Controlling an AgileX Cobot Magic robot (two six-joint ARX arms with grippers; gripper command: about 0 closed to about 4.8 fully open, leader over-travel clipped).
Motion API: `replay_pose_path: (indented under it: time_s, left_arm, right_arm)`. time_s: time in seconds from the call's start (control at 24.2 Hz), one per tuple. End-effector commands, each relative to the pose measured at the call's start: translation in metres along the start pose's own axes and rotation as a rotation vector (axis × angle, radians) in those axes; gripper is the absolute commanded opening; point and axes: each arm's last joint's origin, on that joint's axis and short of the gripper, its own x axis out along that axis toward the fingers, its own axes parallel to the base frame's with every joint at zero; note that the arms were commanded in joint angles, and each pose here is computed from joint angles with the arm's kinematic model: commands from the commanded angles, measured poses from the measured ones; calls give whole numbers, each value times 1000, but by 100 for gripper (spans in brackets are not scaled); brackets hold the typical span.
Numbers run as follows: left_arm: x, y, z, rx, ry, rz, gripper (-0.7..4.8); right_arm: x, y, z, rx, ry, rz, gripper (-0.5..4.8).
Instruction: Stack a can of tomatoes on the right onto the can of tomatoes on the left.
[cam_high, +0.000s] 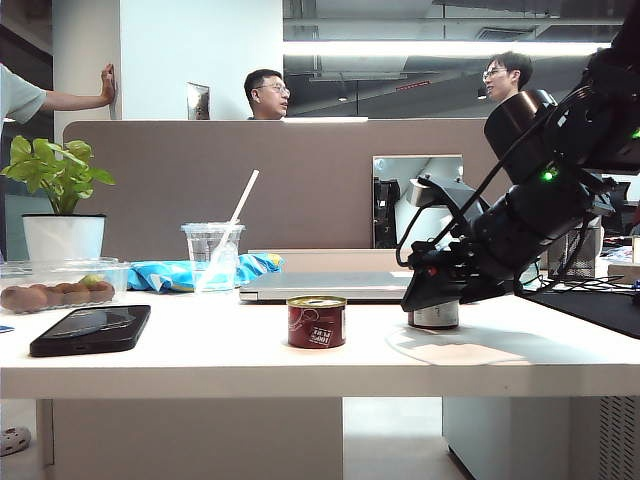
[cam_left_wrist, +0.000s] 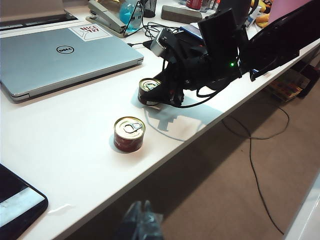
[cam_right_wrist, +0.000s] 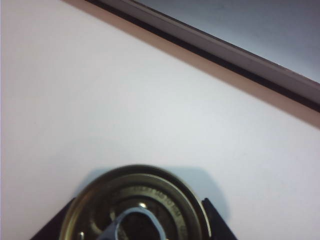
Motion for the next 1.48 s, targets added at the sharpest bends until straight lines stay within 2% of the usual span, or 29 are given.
replay_pose_path:
  time_s: [0.04,0.33,0.49,0.66,0.82,1.48]
  left_arm:
    - [0,0,1,8,-10,-3,-2]
    - [0,0,1,9,-11,-3,-2]
    - [0,0,1,10,-11,-2,-2]
    - [0,0,1,13,-11,-2,-2]
    - [0,0,1,13,-11,-2,-2]
    - [0,0,1,13,-12,-3,-2]
  right_arm:
    - [-9,3,11,-7,-33,5,169]
    - [-42,25,40,-78,-88,65,170]
    - [-55,64,55,-150,-125,160,171]
    - [-55,94,57,-224,-122,228,171]
    - [-55,114,57,-294,-123,221,171]
    - [-19,121,64,-321,-34,217,171]
